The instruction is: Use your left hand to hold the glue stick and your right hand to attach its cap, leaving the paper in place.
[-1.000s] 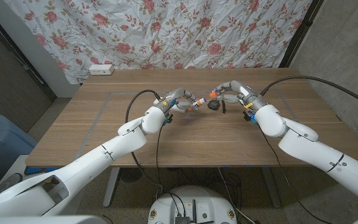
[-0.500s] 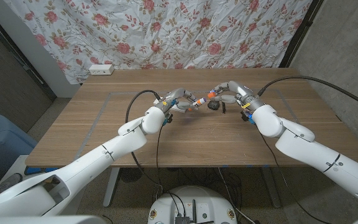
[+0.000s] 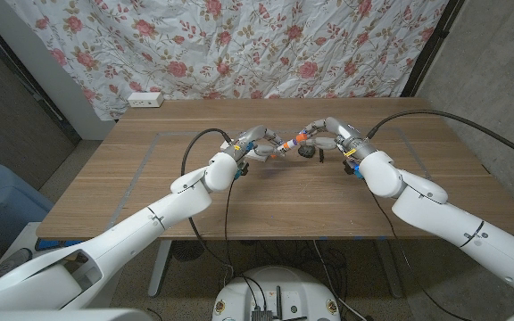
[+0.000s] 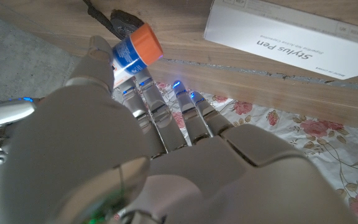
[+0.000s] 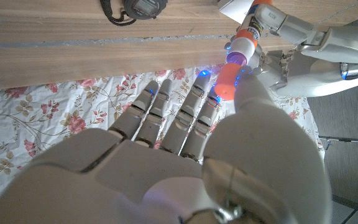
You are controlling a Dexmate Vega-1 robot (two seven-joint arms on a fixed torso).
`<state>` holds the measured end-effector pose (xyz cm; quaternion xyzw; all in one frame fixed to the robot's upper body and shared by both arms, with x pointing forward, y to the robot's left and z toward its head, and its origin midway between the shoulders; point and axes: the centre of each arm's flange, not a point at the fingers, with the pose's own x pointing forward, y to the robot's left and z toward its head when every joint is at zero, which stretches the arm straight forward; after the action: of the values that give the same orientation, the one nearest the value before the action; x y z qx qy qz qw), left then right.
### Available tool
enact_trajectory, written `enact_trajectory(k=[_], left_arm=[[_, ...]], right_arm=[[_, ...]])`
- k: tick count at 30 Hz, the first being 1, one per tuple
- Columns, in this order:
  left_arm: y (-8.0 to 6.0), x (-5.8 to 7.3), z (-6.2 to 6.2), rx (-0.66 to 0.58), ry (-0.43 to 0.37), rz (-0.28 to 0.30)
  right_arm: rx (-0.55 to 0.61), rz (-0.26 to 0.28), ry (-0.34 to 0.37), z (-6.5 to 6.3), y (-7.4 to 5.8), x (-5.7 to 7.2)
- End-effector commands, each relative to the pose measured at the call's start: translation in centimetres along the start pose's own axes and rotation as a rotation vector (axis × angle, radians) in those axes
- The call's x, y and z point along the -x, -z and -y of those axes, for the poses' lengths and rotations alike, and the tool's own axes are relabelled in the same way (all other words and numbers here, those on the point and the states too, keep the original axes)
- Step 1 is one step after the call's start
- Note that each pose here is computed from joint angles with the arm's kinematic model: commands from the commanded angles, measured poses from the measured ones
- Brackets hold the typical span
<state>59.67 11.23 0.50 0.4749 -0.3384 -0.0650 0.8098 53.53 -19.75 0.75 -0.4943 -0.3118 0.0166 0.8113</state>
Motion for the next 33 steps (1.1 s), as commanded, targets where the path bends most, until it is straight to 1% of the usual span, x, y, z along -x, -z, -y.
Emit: enact_trajectory(k=[1,9,33], left_arm=[[-0.12,0.08,0.21,0.003,-0.002,0.000],[-0.17,0.12,0.28,0.003,0.001,0.000],[0.00,0.32,0.17,0.004,0.000,-0.003]], right_arm=[[-0.010,-0.008,-0.010,-0.45,0.11,-0.11],[-0.011,-0.008,-0.010,-0.64,0.16,-0.12],[-0.012,-0.001,-0.015,-1.03,-0.24,-0.37]])
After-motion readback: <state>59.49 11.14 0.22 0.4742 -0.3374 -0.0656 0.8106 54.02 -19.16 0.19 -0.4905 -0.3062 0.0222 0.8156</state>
